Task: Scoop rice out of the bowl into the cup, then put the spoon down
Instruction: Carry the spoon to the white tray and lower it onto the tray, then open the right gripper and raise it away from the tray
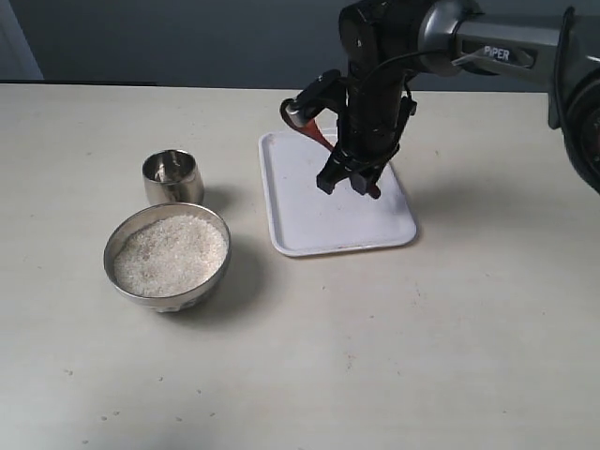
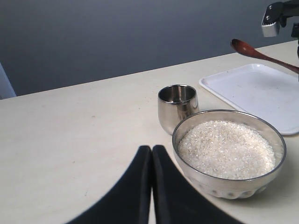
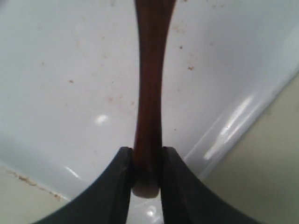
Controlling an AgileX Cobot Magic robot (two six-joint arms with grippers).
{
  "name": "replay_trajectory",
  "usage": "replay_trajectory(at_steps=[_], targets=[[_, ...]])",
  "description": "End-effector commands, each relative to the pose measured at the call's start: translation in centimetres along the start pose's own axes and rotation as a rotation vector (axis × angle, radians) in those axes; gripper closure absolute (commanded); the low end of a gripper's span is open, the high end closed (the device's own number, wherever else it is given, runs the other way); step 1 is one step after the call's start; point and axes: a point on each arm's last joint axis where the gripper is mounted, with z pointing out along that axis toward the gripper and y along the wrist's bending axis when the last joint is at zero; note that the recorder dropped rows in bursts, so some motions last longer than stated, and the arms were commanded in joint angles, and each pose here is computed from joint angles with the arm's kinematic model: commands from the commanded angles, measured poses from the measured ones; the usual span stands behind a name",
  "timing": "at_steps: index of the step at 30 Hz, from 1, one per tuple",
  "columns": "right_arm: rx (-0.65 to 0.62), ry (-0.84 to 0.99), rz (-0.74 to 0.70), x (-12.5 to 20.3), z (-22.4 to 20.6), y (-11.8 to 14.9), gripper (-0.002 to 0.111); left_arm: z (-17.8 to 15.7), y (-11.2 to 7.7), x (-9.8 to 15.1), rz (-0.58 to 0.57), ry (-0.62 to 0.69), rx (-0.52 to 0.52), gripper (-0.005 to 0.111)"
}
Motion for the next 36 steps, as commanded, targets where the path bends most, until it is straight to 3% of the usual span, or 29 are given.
replay_trajectory(at_steps=[1,8,17,20,21,22,25,27,36], targets=[[-0.012,0.009,-0.001,-0.2,2.1,0.0,0.109,-0.1,0.0,-0.2,0.000,-0.021,0.000,0.106],[-0.036,0.068,-0.006,0.0,5.0,0.4,0.109,-0.1,0.0,-0.2,0.000,-0.021,0.000,0.106],[-0.042,0.091,0.024,0.2,5.3,0.5,0.109,-0.1,0.0,-0.2,-0.002,-0.021,0.001,0.106],[-0.047,0.107,0.026,0.3,5.3,0.5,0.090,-0.1,0.0,-0.2,-0.002,-0.021,0.001,0.106],[-0.049,0.119,0.032,0.4,5.3,0.6,0.073,-0.1,0.0,-0.2,-0.002,-0.021,0.001,0.106],[-0.049,0.121,0.045,0.4,5.3,0.6,0.064,-0.1,0.0,-0.2,-0.002,-0.021,0.001,0.106],[-0.055,0.151,0.079,0.7,5.1,0.6,0.051,-0.1,0.0,-0.2,-0.002,-0.021,0.001,0.106],[-0.058,0.164,0.080,0.8,4.6,0.6,0.055,-0.1,0.0,-0.2,-0.002,-0.021,0.001,0.106],[-0.001,0.066,0.087,1.0,-1.9,-0.2,0.095,-0.1,0.0,-0.2,-0.002,-0.021,0.001,0.106]])
